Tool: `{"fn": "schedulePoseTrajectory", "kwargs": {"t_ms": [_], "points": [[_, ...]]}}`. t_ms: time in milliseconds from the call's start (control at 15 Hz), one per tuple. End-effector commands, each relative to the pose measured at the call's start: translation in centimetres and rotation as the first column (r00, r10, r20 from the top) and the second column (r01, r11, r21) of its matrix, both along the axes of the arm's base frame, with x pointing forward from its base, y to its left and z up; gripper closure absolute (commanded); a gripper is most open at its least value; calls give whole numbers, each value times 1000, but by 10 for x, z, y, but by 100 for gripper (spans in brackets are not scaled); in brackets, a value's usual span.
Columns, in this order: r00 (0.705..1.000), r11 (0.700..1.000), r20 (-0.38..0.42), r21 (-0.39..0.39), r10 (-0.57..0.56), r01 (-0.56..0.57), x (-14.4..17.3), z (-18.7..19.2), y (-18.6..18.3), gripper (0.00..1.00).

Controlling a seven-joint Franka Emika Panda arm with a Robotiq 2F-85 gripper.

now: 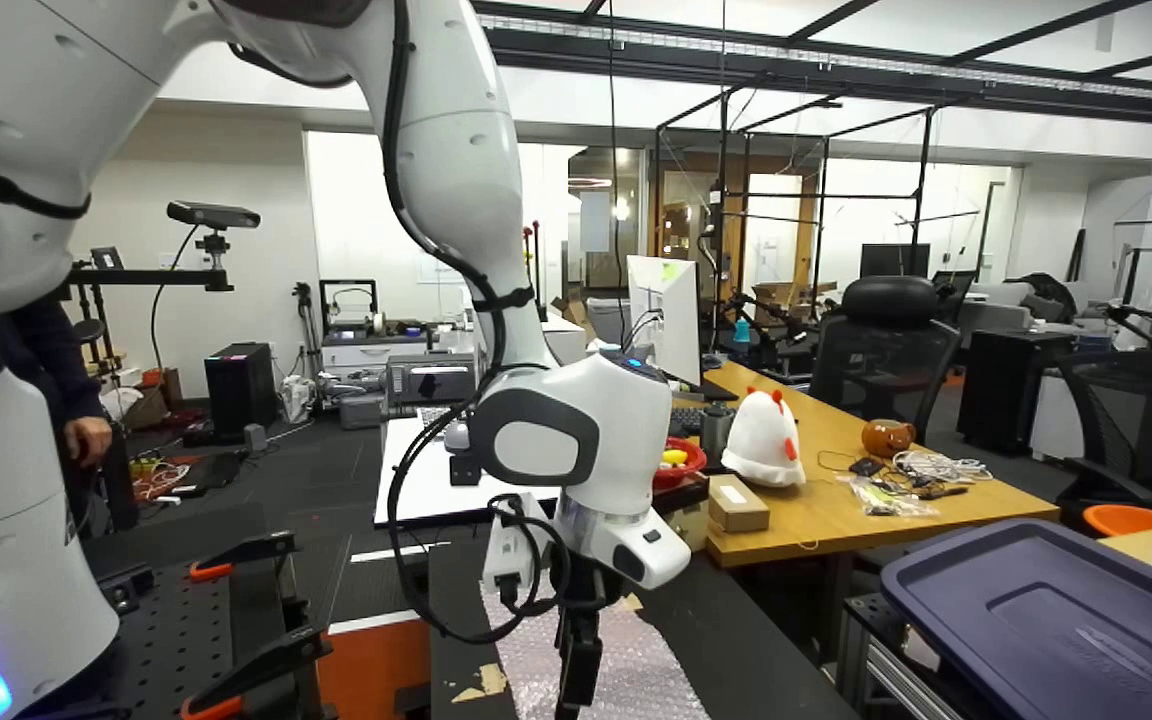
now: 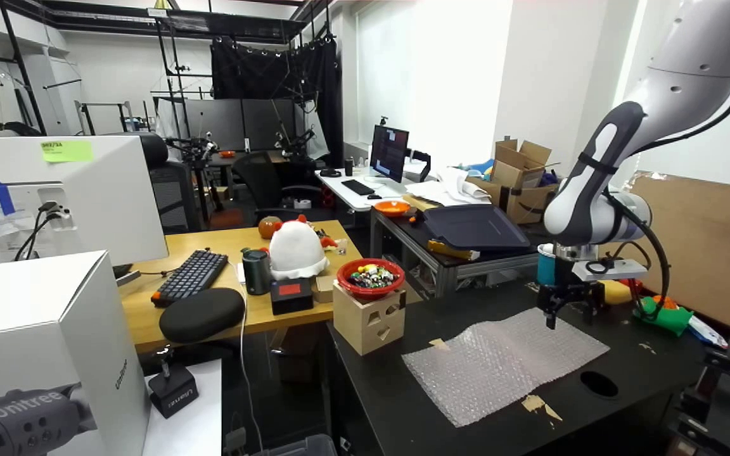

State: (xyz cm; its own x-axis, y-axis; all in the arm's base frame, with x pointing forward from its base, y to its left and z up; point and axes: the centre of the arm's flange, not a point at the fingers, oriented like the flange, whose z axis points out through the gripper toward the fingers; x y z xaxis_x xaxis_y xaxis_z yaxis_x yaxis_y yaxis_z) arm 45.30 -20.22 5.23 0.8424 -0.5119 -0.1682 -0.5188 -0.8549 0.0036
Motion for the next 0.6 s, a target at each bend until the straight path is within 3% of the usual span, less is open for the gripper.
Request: {"fn": "schedulePoseTrajectory", "kwargs": {"t_ms": [0,133,333,533], "points": [[999,1000,41,6,23,-24,-6,-17,-31,0],[999,999,43,-10,31,-31,-8,-16,-50,0],[996,995,22,-40,90,-90,-23,3,-49,0],[985,983,3,-60,173,-172,1,-3,-68,0]]}}
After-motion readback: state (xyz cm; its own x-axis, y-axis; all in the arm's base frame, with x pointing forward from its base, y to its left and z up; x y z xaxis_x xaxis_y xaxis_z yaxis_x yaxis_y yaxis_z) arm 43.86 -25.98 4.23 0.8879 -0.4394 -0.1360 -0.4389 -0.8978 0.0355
